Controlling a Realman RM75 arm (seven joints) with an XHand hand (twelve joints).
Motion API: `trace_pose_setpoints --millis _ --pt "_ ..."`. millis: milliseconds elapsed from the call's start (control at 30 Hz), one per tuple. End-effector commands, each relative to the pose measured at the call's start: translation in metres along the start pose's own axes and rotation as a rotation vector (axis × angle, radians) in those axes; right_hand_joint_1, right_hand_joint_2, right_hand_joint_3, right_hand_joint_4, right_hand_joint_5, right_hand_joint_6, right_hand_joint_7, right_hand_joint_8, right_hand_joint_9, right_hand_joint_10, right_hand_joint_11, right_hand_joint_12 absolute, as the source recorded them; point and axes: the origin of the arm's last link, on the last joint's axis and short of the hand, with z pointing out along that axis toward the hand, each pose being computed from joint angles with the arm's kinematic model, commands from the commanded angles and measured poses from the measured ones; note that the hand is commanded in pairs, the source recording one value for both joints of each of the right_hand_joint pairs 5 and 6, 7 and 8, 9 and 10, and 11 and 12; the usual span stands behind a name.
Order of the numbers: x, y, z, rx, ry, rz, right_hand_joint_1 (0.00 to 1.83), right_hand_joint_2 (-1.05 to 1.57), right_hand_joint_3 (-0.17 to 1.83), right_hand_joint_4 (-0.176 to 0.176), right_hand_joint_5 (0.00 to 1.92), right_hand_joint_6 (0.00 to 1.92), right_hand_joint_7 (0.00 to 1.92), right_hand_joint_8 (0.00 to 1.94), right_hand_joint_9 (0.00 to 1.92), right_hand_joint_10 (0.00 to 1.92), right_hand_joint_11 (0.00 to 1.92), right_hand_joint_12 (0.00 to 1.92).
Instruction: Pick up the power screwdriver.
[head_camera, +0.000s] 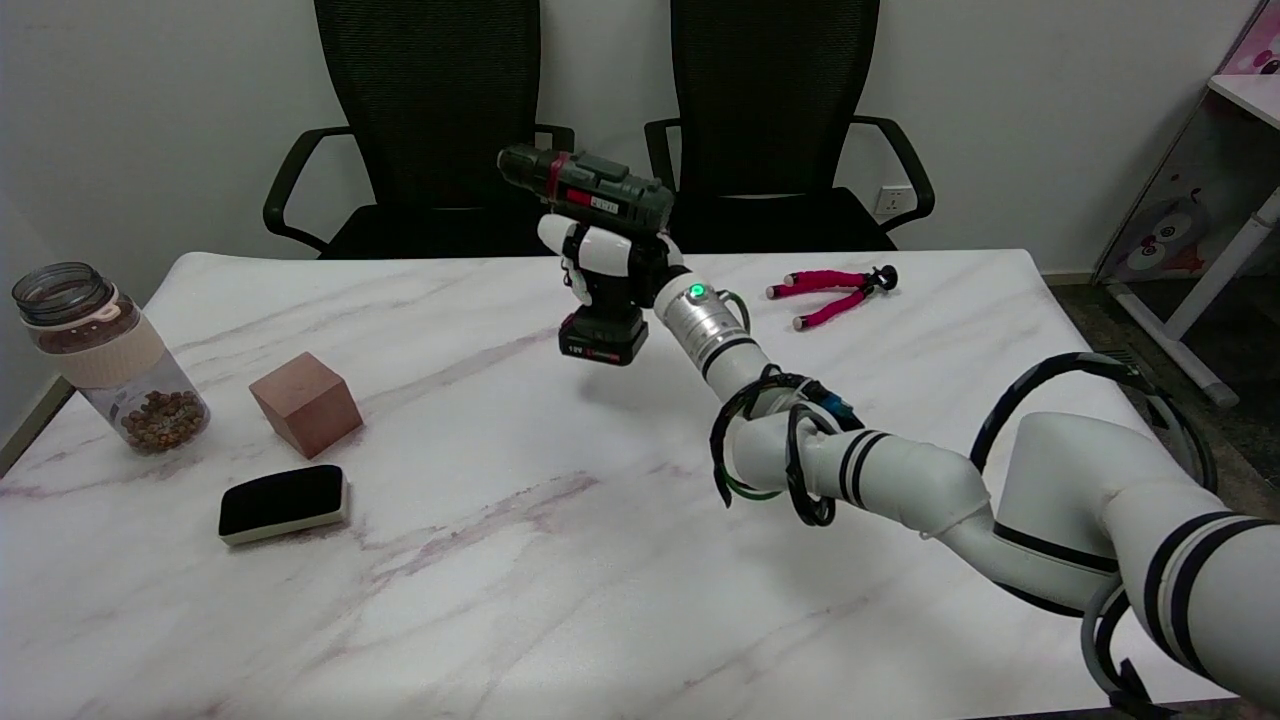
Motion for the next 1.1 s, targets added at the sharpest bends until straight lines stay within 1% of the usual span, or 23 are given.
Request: trace_pose_setpoints --millis 33,67,367,500,667,800,967,1100 --pt "-0.007 -0.065 0.004 0.171 -0.107 0.04 0.96 0.83 0.9 0.043 1.5 1.5 1.5 1.5 1.92 1.92 1.92 1.92" --pt "-0.007 -0.07 0.002 0.184 -0.12 0.045 0.95 0.84 0.9 0.176 1.5 1.5 1.5 1.5 1.92 1.92 1.92 1.92" --pt "-0.012 -0.103 -0.014 0.265 -0.196 0.076 0.93 0.86 0.91 0.176 1.54 1.54 1.54 1.54 1.92 1.92 1.92 1.92" --pt "-0.015 -0.117 -0.016 0.303 -0.208 0.098 0.93 0.86 0.95 0.176 1.54 1.54 1.54 1.54 1.92 1.92 1.92 1.92" --pt "-0.024 -0.137 -0.018 0.356 -0.211 0.063 0.92 0.87 0.95 0.176 1.54 1.54 1.54 1.54 1.92 1.92 1.92 1.92" --pt "-0.032 -0.141 -0.023 0.369 -0.228 0.065 0.93 0.86 0.96 0.176 1.54 1.54 1.54 1.54 1.92 1.92 1.92 1.92" --pt "-0.039 -0.134 -0.033 0.349 -0.242 0.102 0.9 0.86 0.98 0.176 1.54 1.54 1.54 1.54 1.92 1.92 1.92 1.92" --pt "-0.037 -0.129 -0.038 0.342 -0.236 0.097 0.89 0.86 0.98 0.176 1.54 1.54 1.54 1.54 1.92 1.92 1.92 1.92"
